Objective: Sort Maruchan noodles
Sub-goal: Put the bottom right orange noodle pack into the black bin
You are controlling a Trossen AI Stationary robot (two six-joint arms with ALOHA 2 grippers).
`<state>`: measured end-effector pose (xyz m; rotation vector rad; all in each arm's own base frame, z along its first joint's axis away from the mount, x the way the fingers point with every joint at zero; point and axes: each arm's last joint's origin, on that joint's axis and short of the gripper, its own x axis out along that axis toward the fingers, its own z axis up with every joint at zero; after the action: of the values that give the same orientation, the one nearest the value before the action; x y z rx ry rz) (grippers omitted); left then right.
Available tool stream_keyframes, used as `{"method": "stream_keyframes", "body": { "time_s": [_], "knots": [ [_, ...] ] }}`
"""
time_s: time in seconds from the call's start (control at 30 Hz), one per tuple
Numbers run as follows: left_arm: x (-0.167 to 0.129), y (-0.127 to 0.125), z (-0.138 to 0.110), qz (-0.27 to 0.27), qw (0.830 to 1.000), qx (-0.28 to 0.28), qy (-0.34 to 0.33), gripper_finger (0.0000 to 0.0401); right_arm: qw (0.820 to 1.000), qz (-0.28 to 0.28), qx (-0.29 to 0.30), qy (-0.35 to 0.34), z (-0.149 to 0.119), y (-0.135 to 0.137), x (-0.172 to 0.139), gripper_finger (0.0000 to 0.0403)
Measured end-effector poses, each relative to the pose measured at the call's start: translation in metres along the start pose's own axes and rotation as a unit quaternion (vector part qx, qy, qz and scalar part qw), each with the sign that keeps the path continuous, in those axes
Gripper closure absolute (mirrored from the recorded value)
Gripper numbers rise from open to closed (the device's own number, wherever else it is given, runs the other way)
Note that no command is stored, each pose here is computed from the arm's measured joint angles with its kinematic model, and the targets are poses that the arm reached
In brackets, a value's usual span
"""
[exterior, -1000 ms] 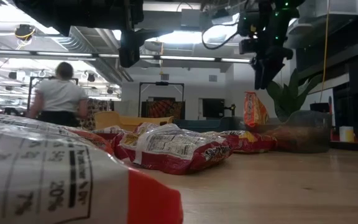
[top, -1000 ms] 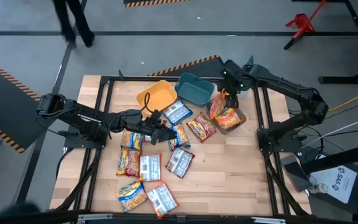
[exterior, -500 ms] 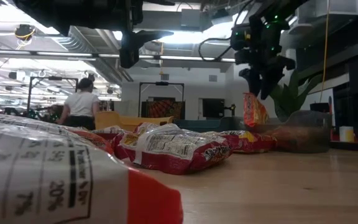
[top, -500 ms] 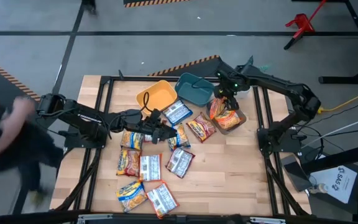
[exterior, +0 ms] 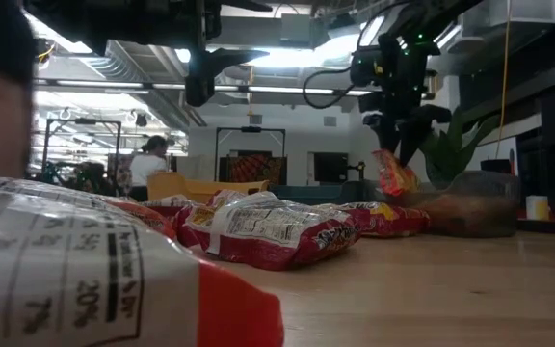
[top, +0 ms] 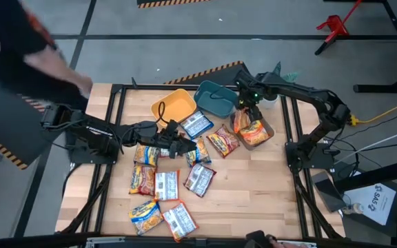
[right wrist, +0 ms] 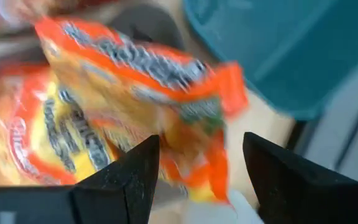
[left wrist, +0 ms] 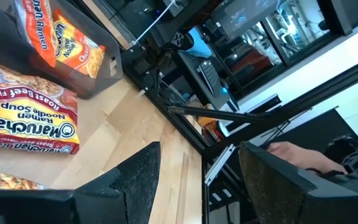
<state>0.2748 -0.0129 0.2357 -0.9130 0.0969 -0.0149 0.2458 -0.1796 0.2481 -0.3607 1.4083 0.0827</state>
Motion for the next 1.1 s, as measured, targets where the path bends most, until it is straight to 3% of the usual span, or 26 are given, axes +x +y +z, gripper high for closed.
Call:
{"method": "stream_keyframes", "body": {
  "time_s": [0.17,0.4,0.87,0.97,1.1],
  "knots": [
    [0.0,0.0,0.0,0.0,1.0,0.0,0.0,0.0187,0.999,-0.029,0.015,0.002,0.002,-0.006,-0.016,0.0182],
    [0.0,0.0,0.0,0.001,1.0,0.0,-0.001,0.0187,0.999,0.01,-0.038,-0.034,0.002,-0.004,-0.013,0.0182],
    [0.0,0.0,0.0,0.006,1.0,-0.001,-0.007,0.0187,0.995,0.06,-0.062,-0.046,-0.003,0.008,0.004,0.0186],
    [0.0,0.0,0.0,0.006,1.0,-0.001,-0.007,0.0187,0.997,0.049,-0.063,-0.025,-0.004,0.007,0.004,0.021],
    [0.0,0.0,0.0,0.006,1.0,-0.001,-0.007,0.0187,0.998,0.03,-0.064,0.006,-0.006,0.006,0.005,0.0279]
  ]
}}
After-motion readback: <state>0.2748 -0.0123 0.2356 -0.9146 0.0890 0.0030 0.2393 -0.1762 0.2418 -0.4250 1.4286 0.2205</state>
